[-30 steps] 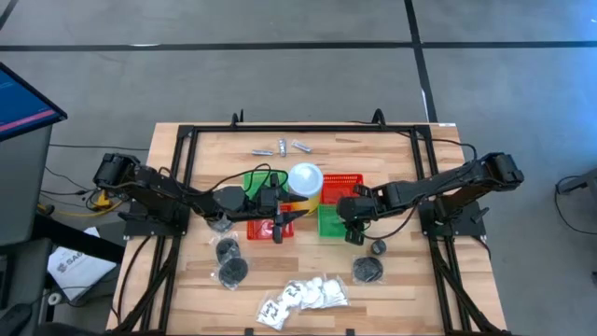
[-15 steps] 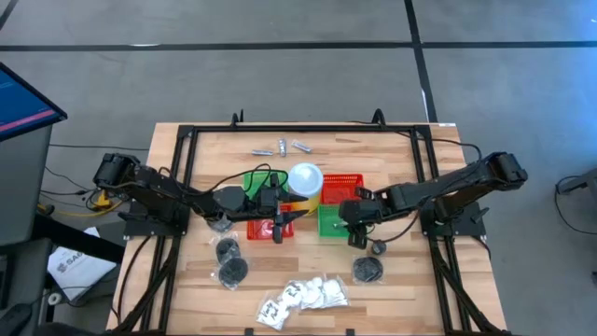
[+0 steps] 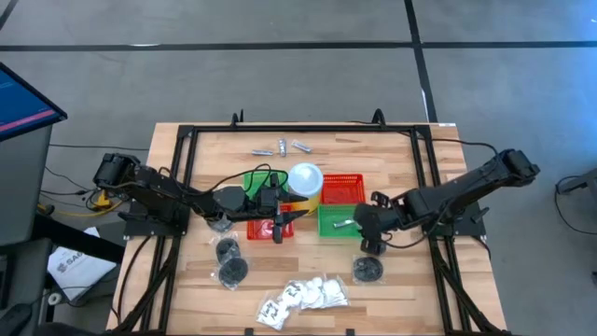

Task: Pick & Place Travel size toiletries
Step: Put the black deodorant into the left green bin

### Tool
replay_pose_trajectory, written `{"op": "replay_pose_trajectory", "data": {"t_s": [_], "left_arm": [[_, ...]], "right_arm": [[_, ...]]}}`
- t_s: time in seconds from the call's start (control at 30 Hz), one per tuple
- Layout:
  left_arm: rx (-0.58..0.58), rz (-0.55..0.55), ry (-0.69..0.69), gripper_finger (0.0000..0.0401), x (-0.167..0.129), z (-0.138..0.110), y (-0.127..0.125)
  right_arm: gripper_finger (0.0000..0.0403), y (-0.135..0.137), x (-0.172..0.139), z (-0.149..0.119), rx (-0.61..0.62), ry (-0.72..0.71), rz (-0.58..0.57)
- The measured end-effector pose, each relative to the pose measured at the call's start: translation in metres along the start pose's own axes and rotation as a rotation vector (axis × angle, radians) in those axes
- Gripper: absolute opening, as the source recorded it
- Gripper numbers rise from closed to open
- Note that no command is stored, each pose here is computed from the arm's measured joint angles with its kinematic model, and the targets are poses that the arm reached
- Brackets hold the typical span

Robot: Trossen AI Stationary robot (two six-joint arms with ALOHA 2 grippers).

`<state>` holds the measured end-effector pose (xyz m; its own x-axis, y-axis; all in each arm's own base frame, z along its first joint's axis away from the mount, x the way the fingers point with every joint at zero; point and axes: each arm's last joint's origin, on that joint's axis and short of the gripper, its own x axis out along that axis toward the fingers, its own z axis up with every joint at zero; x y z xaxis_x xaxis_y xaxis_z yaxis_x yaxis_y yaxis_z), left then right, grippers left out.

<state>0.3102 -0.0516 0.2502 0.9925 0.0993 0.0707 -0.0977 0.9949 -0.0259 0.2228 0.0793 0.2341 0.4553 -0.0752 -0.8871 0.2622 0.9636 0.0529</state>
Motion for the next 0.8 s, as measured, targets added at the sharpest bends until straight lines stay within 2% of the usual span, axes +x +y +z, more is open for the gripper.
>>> {"op": "replay_pose_trajectory", "data": {"t_s": [0.3, 0.53, 0.8], "left_arm": [[0.0, 0.0, 0.0, 0.0145, 0.0, 0.0, 0.0], [0.0, 0.0, 0.001, 0.0145, 0.0, 0.0, 0.0], [0.001, 0.0, 0.004, 0.0145, 0.0, 0.0, 0.0]], "right_arm": [[0.0143, 0.016, -0.006, -0.02, 0.072, 0.058, -0.001], [0.0149, 0.021, -0.011, -0.033, 0.126, 0.067, -0.064], [0.0152, 0.029, -0.014, -0.041, 0.174, 0.056, -0.058]]}}
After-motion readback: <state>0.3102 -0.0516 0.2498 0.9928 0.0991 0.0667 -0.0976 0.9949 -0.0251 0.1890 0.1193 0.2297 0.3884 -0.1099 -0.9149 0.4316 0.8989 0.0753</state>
